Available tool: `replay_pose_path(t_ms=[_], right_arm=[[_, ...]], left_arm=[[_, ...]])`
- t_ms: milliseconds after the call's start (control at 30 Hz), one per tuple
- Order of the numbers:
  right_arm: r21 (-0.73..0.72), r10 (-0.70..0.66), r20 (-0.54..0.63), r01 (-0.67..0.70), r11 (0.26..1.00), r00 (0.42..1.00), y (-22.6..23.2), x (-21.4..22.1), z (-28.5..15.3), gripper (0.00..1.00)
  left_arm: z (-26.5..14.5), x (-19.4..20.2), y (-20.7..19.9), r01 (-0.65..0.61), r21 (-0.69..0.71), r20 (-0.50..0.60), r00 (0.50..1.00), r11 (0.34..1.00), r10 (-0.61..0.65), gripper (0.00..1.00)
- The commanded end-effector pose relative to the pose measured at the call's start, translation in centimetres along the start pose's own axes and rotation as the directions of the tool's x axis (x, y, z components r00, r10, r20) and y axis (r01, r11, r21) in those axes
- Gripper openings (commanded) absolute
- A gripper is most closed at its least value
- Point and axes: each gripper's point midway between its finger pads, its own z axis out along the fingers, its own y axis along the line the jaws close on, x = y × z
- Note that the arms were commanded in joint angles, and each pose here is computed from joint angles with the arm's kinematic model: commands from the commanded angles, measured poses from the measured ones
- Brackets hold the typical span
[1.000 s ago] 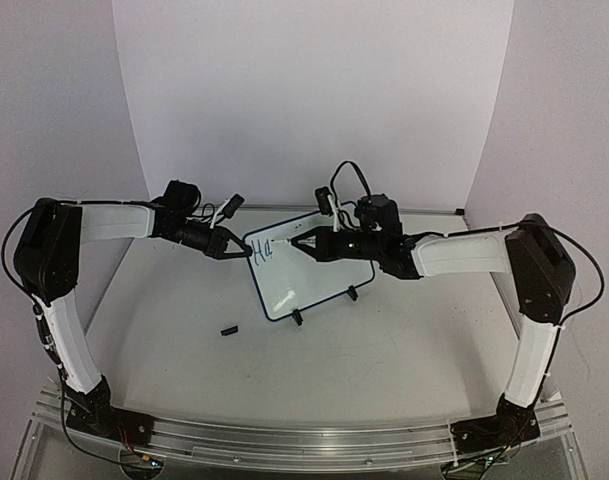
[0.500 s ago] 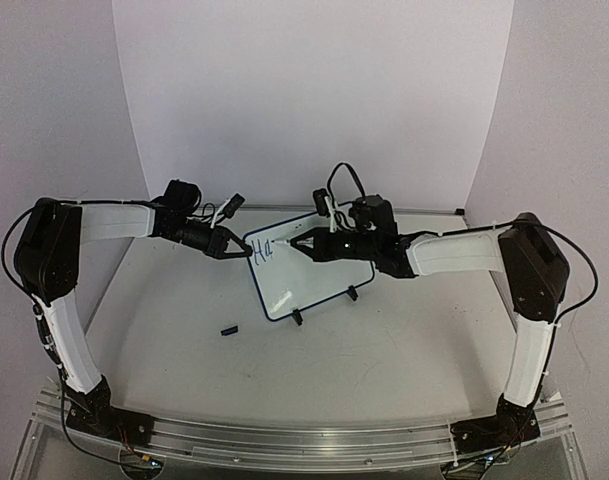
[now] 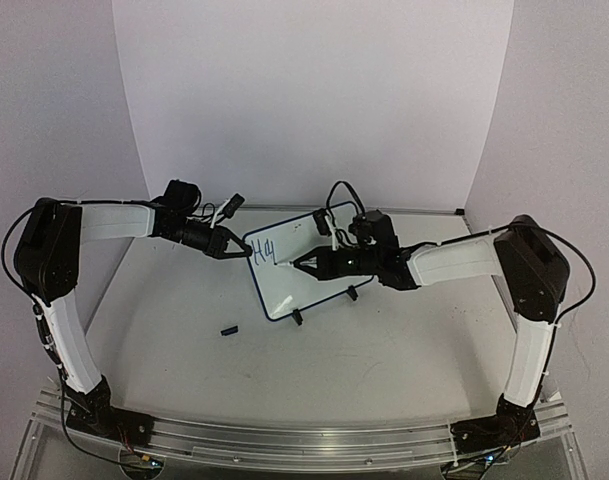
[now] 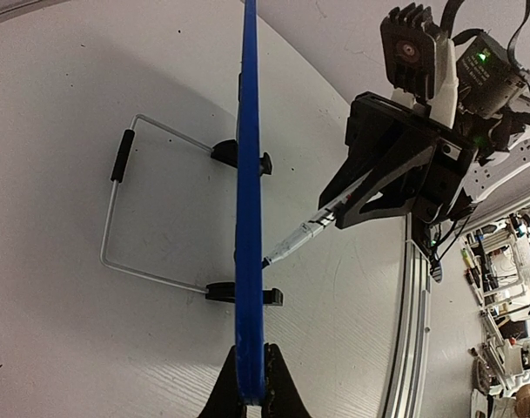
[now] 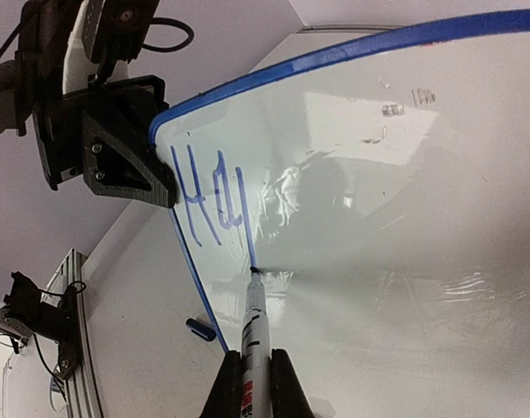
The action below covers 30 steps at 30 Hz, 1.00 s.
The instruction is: Write a sentence on the whiteboard
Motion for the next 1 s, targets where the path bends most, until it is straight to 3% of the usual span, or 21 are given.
replay_pose_path(t_ms=[0,400,967], right_arm=[[0.027,-0.012,0.021,0.011,1.000,1.000,0.1,-0.8,-1.2,0.00],[-0.050,-0.043,0.177,0.053,0.997,0.983,3.3,-6.2,-2.4,0.00],[-0.020,-0.033,0.157,0.037,0.999,0.987,1.7,-6.1,0.0,0.00]], left_arm=[[-0.1,-0.4,0.0,-0.056,-0.044,-0.015,0.998,0.997,0.055,0.00],[-0.1,-0.4,-0.2,-0.059,-0.044,-0.014,0.998,0.997,0.059,0.00],[-0.2,-0.5,-0.3,-0.063,-0.045,-0.015,0.998,0.997,0.062,0.00]])
